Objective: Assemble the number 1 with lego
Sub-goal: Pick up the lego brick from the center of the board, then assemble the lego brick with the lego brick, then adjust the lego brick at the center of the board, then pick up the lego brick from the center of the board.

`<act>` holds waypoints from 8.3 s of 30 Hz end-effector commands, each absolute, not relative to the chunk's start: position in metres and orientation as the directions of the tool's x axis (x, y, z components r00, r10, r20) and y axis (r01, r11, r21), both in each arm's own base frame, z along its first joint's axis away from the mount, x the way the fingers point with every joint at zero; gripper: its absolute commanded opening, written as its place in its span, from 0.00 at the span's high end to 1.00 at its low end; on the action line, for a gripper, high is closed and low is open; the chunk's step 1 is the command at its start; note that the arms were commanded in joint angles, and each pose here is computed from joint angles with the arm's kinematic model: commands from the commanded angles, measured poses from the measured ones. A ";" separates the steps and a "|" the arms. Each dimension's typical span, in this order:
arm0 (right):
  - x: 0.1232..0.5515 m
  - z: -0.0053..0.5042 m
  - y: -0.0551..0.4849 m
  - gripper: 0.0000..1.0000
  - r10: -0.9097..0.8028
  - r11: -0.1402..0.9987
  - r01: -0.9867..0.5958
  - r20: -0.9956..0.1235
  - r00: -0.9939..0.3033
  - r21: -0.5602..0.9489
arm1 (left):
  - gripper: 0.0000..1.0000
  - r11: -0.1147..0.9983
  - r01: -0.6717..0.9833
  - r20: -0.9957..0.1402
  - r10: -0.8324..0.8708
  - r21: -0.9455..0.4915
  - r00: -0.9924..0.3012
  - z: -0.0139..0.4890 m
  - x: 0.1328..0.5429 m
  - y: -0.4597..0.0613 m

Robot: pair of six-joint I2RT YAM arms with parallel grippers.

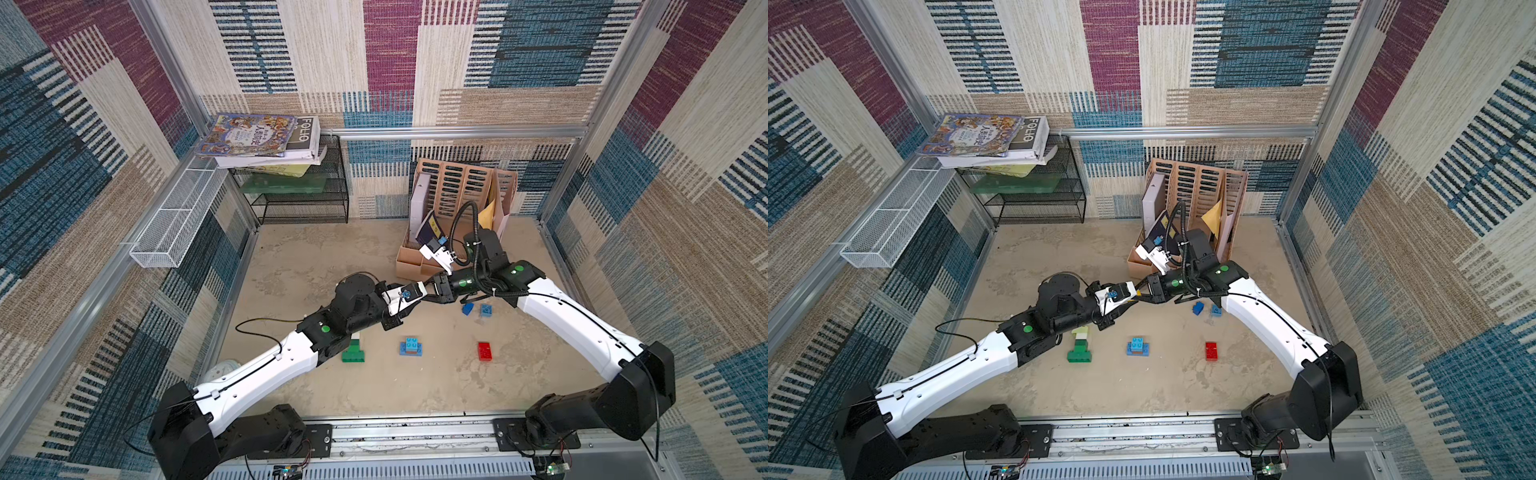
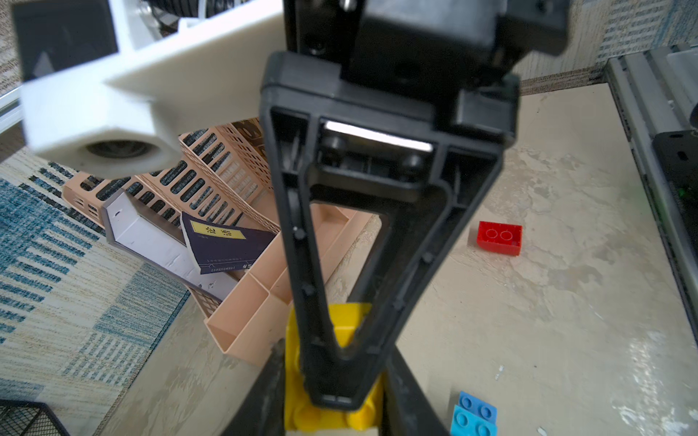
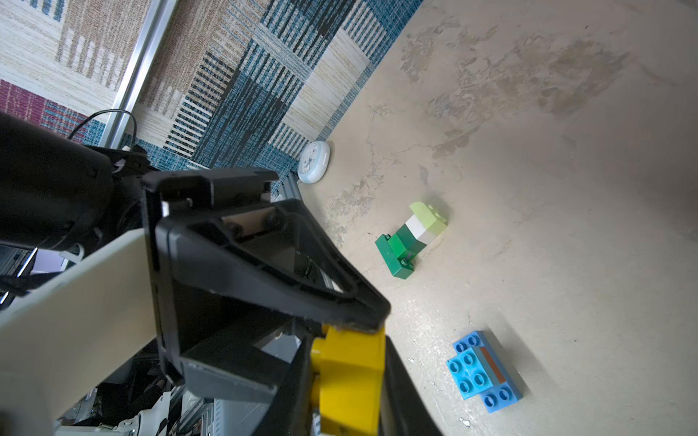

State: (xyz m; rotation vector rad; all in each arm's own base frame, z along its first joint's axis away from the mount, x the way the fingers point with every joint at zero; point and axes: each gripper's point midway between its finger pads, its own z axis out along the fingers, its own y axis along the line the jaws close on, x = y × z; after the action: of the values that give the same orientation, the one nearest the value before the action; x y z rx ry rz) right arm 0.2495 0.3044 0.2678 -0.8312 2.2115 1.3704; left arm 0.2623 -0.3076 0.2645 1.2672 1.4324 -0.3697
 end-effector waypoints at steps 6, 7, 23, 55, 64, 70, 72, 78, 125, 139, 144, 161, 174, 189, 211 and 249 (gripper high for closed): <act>0.262 0.272 0.290 0.37 -0.224 0.367 -0.690 -0.660 -0.717 0.624 | 0.88 0.367 0.826 -0.840 0.500 0.428 0.212 0.272 0.262 -0.305; 0.266 0.274 0.284 0.33 -0.210 0.383 -0.689 -0.668 -0.714 0.615 | 0.89 0.369 0.831 -0.838 0.509 0.417 0.194 0.269 0.261 -0.302; 0.309 0.233 0.168 0.28 -0.059 0.737 -0.492 -0.681 -0.729 0.463 | 0.93 -0.042 0.979 -0.630 0.759 0.200 0.162 0.178 0.186 -0.273; 0.287 0.238 0.145 0.31 -0.012 0.799 -0.435 -0.712 -0.702 0.415 | 0.90 -0.094 0.995 -0.335 0.937 0.040 0.102 0.107 0.216 -0.305; 0.288 0.237 0.145 0.31 -0.013 0.797 -0.436 -0.710 -0.704 0.418 | 0.89 -0.052 0.999 -0.325 0.944 0.009 0.052 0.104 0.219 -0.311; 0.289 0.236 0.147 0.31 -0.015 0.793 -0.440 -0.708 -0.706 0.422 | 0.89 -0.048 0.999 -0.322 0.946 -0.026 0.037 0.096 0.214 -0.309; 0.289 0.237 0.147 0.31 -0.017 0.789 -0.444 -0.708 -0.706 0.424 | 0.88 -0.046 0.999 -0.320 0.947 -0.025 0.036 0.093 0.214 -0.309; 0.288 0.235 0.149 0.32 -0.017 0.784 -0.445 -0.702 -0.712 0.432 | 0.88 -0.040 0.999 -0.323 0.946 -0.012 0.034 0.091 0.219 -0.312; 0.288 0.233 0.152 0.32 -0.020 0.772 -0.453 -0.695 -0.719 0.446 | 0.68 -0.019 1.000 -0.317 0.948 0.011 0.021 0.083 0.227 -0.297; 0.289 0.233 0.151 0.32 -0.023 0.774 -0.456 -0.700 -0.714 0.439 | 0.40 0.001 0.999 -0.348 0.937 0.032 0.010 0.090 0.231 -0.299; 0.286 0.227 0.149 0.31 -0.032 0.780 -0.445 -0.681 -0.731 0.440 | 0.15 0.024 0.999 -0.447 0.894 0.049 0.000 0.121 0.230 -0.303; 0.237 0.152 0.253 0.35 -0.236 0.741 -0.496 -0.516 -0.823 0.452 | 0.18 0.859 0.390 -0.620 0.113 -0.332 -0.777 0.180 0.271 -0.262; 0.225 0.121 0.280 0.41 -0.282 0.764 -0.460 -0.407 -0.869 0.452 | 0.18 0.863 0.065 -0.503 -0.230 -0.501 -0.834 0.142 0.259 -0.211; 0.221 0.096 0.297 0.54 -0.310 0.772 -0.446 -0.344 -0.886 0.453 | 0.15 0.877 0.044 -0.481 -0.220 -0.478 -0.849 0.136 0.255 -0.201; 0.204 0.031 0.259 0.71 -0.328 0.908 -0.335 -0.072 -0.942 0.252 | 0.15 0.876 0.038 -0.465 -0.218 -0.480 -0.858 0.130 0.257 -0.199; 0.299 0.113 0.080 0.31 0.239 0.952 0.124 -0.430 -0.871 0.279 | 0.18 0.716 0.631 -0.758 0.225 -0.297 -0.612 0.210 0.303 -0.294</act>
State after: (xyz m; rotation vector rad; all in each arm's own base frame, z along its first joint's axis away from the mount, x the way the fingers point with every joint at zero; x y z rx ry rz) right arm 0.2871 0.0719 0.1110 0.2382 2.6545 0.2628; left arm 0.2984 -0.2906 0.2045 0.6153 2.2391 -0.7397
